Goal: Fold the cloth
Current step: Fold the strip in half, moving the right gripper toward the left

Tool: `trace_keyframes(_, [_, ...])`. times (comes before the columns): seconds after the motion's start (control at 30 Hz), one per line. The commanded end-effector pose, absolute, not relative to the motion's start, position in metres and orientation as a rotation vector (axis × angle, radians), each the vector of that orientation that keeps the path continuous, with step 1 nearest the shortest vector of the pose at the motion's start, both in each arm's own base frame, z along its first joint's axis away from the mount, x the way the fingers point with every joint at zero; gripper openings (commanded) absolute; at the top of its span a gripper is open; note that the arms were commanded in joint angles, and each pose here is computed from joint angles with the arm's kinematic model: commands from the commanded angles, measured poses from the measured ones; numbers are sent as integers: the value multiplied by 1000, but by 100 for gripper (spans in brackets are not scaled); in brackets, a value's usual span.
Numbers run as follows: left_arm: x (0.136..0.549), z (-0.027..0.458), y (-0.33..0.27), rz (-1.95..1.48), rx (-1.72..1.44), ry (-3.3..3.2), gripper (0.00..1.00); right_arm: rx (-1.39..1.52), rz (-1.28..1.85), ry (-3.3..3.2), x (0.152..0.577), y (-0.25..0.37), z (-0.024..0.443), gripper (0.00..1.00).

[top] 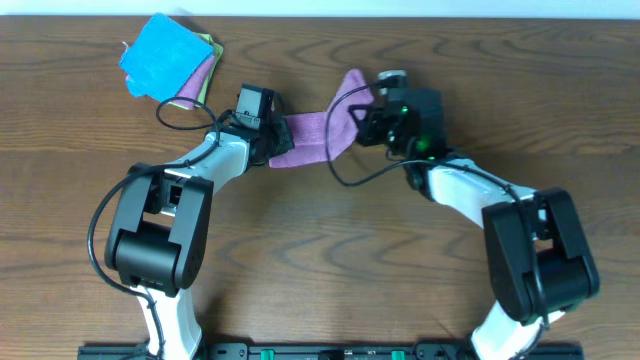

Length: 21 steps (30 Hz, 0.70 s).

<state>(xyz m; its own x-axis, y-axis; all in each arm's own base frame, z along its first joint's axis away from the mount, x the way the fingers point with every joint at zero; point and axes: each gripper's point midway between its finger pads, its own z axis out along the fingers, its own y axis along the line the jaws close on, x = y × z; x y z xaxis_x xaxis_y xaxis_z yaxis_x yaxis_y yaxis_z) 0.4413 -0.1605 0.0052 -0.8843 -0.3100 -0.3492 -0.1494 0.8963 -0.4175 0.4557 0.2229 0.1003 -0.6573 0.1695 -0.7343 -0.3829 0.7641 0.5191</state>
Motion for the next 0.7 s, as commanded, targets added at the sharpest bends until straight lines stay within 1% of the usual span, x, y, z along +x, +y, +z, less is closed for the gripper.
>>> trace_keyframes(0.0, [445,2,-161,-531,-324,2656,6,-294,813,2089,452,251,116,1])
trace_keyframes(0.2, [442,14,-158,-541,-333,2666,6,-372,753,2120,444,278,113,2])
trace_keyframes(0.4, [444,51,-138,-481,-291,2636,6,-396,762,2157,441,291,96,2])
trace_keyframes(0.67, [452,109,-97,-358,-328,2502,6,-457,783,2180,437,320,80,3])
